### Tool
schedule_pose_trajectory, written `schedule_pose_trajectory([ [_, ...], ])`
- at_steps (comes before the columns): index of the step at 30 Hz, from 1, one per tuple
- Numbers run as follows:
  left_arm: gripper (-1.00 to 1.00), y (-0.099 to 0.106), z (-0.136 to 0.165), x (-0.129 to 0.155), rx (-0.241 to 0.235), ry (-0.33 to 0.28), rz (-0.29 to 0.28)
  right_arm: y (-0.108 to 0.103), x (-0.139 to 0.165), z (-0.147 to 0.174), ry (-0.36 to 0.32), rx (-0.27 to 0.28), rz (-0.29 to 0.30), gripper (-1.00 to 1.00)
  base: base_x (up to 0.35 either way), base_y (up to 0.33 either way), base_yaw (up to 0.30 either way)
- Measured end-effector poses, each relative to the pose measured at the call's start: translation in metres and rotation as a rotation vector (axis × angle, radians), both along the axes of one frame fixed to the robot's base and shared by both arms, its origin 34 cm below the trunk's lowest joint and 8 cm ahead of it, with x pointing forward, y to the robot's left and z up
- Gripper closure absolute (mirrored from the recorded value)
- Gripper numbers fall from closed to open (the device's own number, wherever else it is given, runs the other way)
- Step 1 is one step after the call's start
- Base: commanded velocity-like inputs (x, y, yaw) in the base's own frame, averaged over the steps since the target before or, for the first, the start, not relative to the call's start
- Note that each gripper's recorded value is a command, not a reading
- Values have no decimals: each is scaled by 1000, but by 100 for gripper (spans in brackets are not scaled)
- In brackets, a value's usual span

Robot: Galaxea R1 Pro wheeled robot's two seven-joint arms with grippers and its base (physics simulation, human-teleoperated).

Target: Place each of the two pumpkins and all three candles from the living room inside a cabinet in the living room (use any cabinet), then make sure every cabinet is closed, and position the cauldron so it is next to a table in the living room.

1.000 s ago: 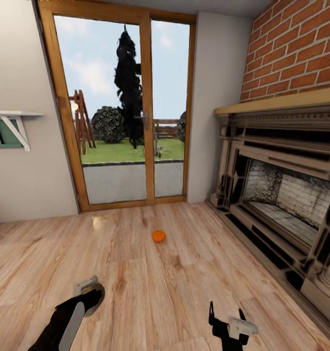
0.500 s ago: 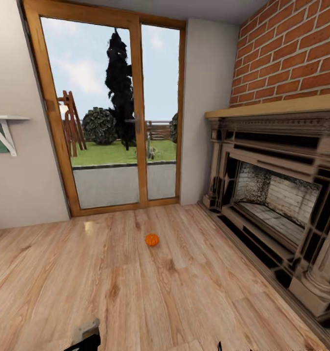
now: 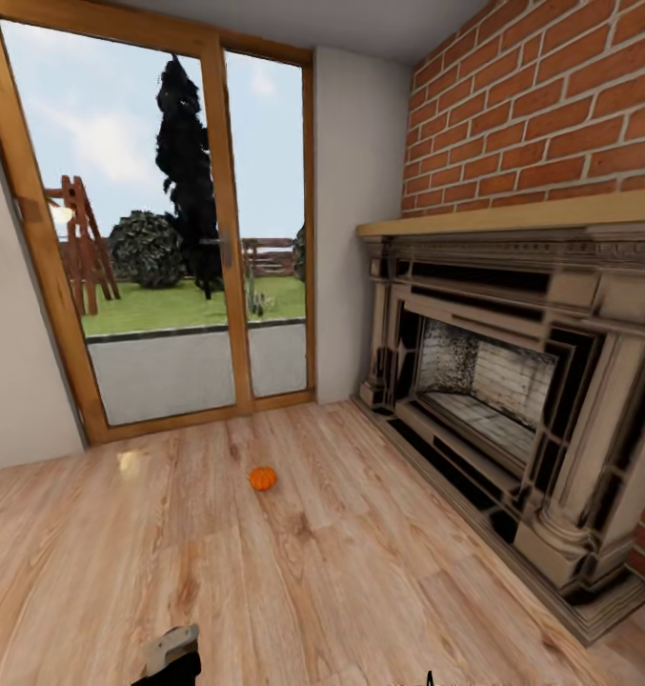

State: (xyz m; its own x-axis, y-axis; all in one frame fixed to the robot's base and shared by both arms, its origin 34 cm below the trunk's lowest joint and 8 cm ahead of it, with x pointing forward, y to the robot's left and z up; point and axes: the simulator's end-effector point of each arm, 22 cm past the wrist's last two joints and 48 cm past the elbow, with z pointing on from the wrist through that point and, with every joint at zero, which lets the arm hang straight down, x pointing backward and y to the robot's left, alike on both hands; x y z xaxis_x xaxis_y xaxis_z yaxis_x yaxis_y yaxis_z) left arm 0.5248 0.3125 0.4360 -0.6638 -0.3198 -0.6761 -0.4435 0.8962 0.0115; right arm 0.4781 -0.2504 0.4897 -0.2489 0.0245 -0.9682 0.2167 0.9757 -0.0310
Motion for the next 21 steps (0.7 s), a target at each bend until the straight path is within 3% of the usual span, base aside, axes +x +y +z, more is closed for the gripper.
schedule_pose_trajectory([
  [21,100,-7,4,3,-1,-14,-7,3,1,3,-8,2,5,-100,-37,-52,-285],
])
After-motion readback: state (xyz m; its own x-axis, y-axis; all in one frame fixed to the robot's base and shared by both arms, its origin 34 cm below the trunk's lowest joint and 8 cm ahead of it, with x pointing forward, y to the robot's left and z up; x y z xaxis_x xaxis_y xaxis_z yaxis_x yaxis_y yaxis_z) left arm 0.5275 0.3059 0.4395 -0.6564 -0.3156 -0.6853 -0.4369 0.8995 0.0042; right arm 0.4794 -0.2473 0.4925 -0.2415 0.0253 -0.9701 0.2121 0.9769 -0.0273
